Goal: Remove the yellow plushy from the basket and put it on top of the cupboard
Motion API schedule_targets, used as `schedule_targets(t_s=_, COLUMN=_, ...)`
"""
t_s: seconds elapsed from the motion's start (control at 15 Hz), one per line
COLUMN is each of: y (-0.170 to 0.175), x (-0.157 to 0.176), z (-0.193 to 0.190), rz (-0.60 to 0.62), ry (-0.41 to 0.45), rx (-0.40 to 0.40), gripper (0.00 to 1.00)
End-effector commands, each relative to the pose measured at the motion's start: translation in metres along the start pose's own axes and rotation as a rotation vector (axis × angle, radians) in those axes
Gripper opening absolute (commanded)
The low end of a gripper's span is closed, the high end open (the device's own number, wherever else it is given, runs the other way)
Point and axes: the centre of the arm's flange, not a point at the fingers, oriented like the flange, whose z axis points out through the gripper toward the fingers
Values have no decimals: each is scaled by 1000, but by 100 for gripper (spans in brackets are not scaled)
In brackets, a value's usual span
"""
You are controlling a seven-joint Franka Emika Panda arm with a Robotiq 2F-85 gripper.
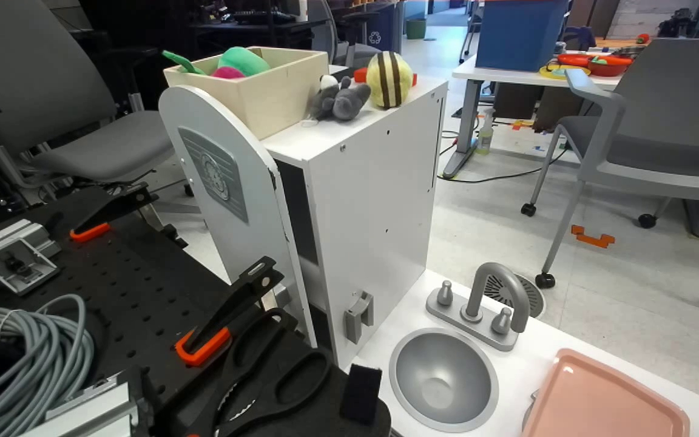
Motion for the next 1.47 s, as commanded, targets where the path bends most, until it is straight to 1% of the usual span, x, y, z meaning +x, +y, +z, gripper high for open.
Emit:
schedule_targets(t_s=0.0, y=-15, x=-13, z=-18, rz=-2, ry=-11, rx=5, gripper=100)
schedule_targets(t_s=0.13, y=-30, x=-21, z=-22, rz=-29, ry=-18, rx=-13, gripper=100)
schedule_targets(t_s=0.4, y=-74, x=-38, z=-25, rz=-134, ry=-38, rx=-48, gripper=100)
schedule_targets(t_s=0.47, y=-59, x=-19, z=-20, rz=-99, ry=-29, rx=-24, gripper=100)
schedule_targets(t_s=0.6, y=-69, x=-21, z=-20, rz=-113, ry=-29, rx=-28, gripper=100)
schedule_targets(t_s=0.87, y=-61, x=-20, z=-16, rz=-99, ry=-36, rx=-25, gripper=100)
schedule_targets(t_s=1.4, y=-61, x=-20, z=-16, rz=-99, ry=-36, rx=-25, gripper=100)
